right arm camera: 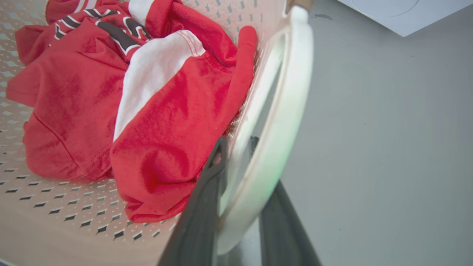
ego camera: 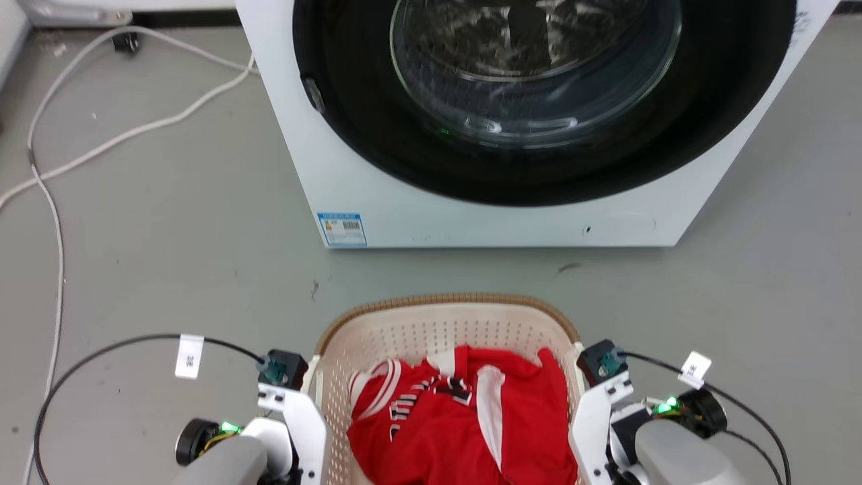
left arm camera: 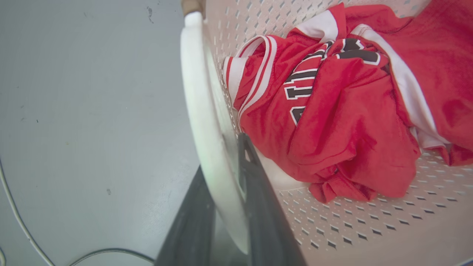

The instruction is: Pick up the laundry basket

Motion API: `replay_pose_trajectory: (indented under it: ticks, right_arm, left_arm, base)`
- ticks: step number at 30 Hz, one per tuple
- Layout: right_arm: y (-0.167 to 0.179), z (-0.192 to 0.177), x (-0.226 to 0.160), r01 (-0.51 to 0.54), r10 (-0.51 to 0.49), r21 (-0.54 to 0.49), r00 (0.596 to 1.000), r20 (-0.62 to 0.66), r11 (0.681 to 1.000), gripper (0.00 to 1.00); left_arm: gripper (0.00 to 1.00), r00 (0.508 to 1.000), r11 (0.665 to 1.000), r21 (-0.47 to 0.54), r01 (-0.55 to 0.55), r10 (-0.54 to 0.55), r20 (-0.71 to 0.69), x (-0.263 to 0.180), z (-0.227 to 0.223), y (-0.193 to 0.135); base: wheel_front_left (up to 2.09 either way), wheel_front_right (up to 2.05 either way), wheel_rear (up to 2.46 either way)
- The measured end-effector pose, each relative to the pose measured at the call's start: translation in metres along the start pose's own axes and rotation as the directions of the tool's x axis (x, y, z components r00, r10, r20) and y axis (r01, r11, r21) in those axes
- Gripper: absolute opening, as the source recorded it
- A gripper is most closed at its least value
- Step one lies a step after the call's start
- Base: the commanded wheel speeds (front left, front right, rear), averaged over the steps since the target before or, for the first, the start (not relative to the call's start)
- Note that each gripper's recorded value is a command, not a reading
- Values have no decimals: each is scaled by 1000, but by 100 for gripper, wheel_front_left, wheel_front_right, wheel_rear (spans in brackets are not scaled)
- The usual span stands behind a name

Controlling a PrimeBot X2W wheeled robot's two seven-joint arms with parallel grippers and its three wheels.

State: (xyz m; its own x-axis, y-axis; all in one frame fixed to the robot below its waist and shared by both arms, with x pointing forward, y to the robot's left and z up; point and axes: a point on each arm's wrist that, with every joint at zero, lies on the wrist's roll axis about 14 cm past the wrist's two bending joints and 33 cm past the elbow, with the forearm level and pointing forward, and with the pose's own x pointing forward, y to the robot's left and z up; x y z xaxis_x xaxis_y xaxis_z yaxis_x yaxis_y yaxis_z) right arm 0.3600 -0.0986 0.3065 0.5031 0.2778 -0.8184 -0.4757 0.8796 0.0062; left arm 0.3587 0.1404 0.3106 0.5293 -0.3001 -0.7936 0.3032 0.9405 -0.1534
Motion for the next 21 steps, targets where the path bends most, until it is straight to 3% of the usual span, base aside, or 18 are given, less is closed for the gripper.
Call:
replay_pose_trajectory:
  ticks: [21]
  right_arm:
    - [18, -31, -40, 10, -10, 19, 1000, -8, 1000, 0]
  left_arm:
    - [0, 1000, 1000, 2, 6, -6, -6, -36, -30, -20]
  base:
    - [0, 0, 0]
